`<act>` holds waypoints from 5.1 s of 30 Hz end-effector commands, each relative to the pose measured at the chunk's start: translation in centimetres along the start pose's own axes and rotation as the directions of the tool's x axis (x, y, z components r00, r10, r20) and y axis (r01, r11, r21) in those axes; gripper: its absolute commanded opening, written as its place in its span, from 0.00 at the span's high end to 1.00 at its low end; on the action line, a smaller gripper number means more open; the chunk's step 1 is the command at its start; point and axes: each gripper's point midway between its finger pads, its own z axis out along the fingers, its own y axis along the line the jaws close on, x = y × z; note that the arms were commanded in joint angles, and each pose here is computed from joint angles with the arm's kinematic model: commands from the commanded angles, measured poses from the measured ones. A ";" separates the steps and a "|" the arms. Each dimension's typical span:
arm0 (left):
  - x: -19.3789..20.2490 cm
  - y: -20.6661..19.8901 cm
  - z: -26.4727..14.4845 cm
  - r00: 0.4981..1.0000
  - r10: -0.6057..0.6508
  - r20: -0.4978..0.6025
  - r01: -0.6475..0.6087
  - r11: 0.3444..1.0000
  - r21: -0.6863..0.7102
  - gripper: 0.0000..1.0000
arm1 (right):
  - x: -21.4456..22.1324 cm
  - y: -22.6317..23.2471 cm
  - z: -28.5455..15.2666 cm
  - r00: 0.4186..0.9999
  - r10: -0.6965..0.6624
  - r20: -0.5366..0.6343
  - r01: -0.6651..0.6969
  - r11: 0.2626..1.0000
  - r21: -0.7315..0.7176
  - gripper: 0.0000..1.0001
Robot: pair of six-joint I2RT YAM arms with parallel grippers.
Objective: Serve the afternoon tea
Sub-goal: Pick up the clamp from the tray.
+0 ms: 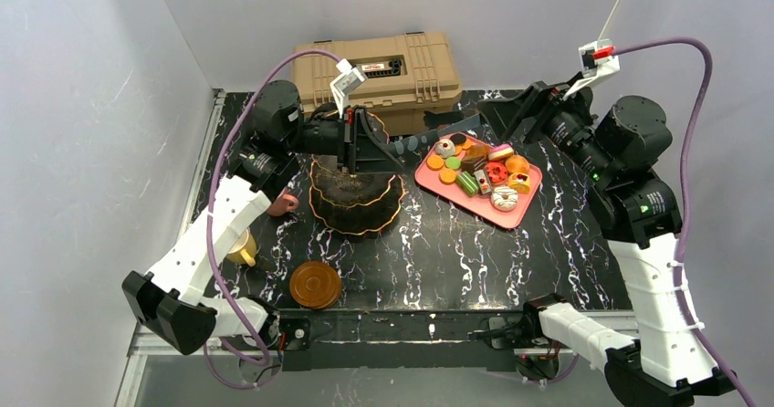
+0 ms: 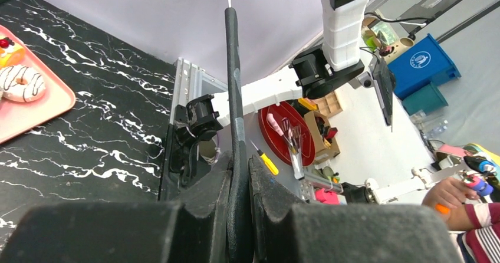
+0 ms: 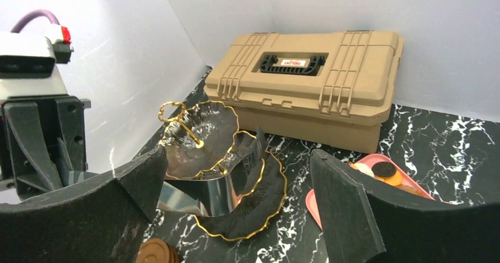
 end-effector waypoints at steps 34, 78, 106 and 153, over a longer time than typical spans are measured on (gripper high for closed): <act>-8.7 -4.8 -3.7 0.956 0.184 0.227 -0.185 0.983 -0.014 1.00 | -1.2 4.4 2.5 0.989 -0.134 0.061 0.146 0.953 -0.267 0.08; -5.4 -3.4 -3.7 0.975 0.174 0.139 -0.179 0.984 0.024 0.23 | -1.3 5.0 11.5 0.964 -0.122 0.235 0.207 0.899 -0.386 0.84; -4.3 0.0 -2.3 0.984 0.178 0.011 -0.177 0.981 -0.085 0.83 | 0.1 4.5 12.0 0.967 -0.195 0.164 0.243 0.900 -0.362 0.85; -5.0 -5.4 -3.2 0.902 0.423 0.085 -0.424 0.906 -0.010 1.00 | 2.5 7.0 5.5 0.999 -0.052 -0.012 0.039 0.872 -0.487 0.01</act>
